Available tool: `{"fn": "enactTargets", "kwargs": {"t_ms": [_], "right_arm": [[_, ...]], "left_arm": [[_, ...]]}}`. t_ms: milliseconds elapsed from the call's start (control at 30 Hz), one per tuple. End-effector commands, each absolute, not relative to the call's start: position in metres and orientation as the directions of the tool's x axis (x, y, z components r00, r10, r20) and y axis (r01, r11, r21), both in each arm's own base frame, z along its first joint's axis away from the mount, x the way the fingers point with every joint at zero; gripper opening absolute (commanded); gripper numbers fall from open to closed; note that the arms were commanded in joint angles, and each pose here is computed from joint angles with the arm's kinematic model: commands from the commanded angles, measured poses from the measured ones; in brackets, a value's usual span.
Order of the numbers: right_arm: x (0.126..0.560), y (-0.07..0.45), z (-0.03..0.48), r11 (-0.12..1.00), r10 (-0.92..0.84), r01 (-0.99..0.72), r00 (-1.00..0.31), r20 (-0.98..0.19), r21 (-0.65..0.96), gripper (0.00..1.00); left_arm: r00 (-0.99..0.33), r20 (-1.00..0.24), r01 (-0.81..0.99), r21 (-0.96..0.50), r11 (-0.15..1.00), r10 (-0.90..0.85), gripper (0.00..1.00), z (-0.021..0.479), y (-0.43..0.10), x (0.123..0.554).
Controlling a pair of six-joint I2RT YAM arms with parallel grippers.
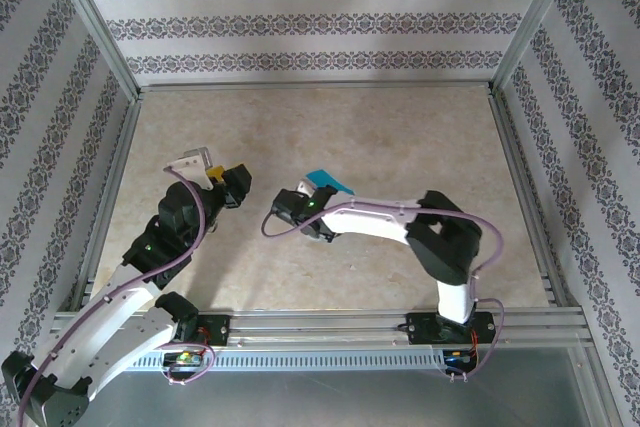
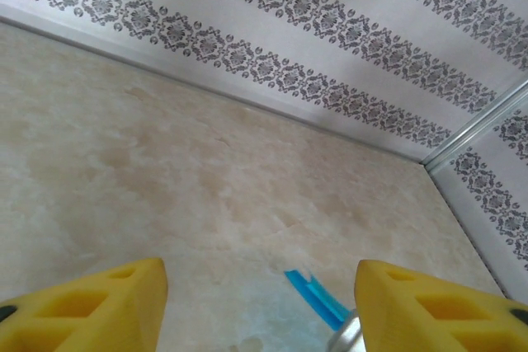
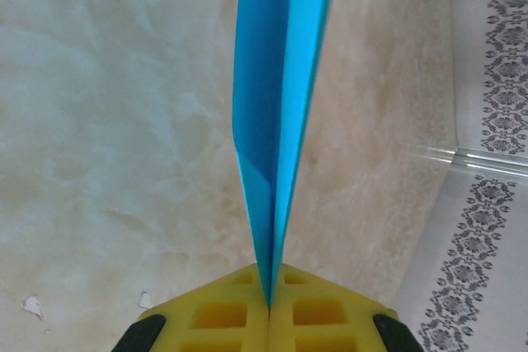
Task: Fold a paper plane with a square sheet of paper (fold left side to right side)
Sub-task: Turn over the paper at the center of the table, then pick up the paper from the center of the table.
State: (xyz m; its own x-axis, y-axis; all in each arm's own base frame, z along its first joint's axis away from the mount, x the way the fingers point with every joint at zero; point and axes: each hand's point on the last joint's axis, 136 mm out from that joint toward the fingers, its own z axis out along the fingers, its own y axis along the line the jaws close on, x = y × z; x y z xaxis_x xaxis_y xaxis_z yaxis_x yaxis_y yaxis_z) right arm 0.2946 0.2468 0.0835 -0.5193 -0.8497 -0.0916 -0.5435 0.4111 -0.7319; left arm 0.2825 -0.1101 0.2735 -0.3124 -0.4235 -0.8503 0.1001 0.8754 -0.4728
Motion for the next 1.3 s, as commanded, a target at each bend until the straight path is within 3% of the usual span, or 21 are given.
{"fn": "enactTargets", "kwargs": {"t_ms": [0, 33, 267, 467, 733, 1000, 1133, 1267], "right_arm": [[0.295, 0.25, 0.077, 0.331, -0.865, -0.564, -0.501, -0.005, -0.757, 0.05], [0.294, 0.253, 0.068, 0.325, -0.866, -0.581, -0.5, 0.012, -0.746, 0.06], [0.267, 0.271, 0.029, 0.376, -0.864, -0.736, -0.498, 0.074, -0.563, 0.34], [0.253, 0.282, 0.038, 0.511, -0.834, -0.763, -0.551, -0.015, -0.396, 0.55], [0.258, 0.275, 0.082, 0.707, -0.706, -0.679, -0.663, -0.25, -0.197, 0.68], [0.278, 0.243, 0.125, 0.878, -0.342, -0.461, -0.793, -0.504, 0.131, 0.79], [0.289, 0.224, 0.143, 0.866, -0.066, -0.337, -0.808, -0.586, 0.369, 0.85], [0.297, 0.192, 0.157, 0.809, 0.194, -0.228, -0.767, -0.612, 0.542, 0.98]], "left_arm": [[-0.3, -0.861, 0.056, -0.445, 0.894, -0.41, 0.63, 0.268, -0.098, 0.281], [-0.298, -0.863, 0.056, -0.442, 0.895, -0.407, 0.63, 0.269, -0.098, 0.28], [-0.306, -0.864, 0.056, -0.434, 0.899, -0.399, 0.64, 0.266, -0.098, 0.28], [-0.329, -0.86, 0.092, -0.44, 0.893, -0.39, 0.69, 0.265, -0.108, 0.284], [-0.435, -0.815, 0.164, -0.488, 0.857, -0.381, 0.82, 0.251, -0.141, 0.299], [-0.608, -0.671, 0.062, -0.573, 0.817, -0.424, 0.82, 0.199, -0.168, 0.319], [-0.689, -0.569, 0.04, -0.65, 0.759, -0.45, 0.79, 0.172, -0.192, 0.326], [-0.749, -0.473, 0.016, -0.713, 0.701, -0.464, 0.78, 0.143, -0.218, 0.331]]}}
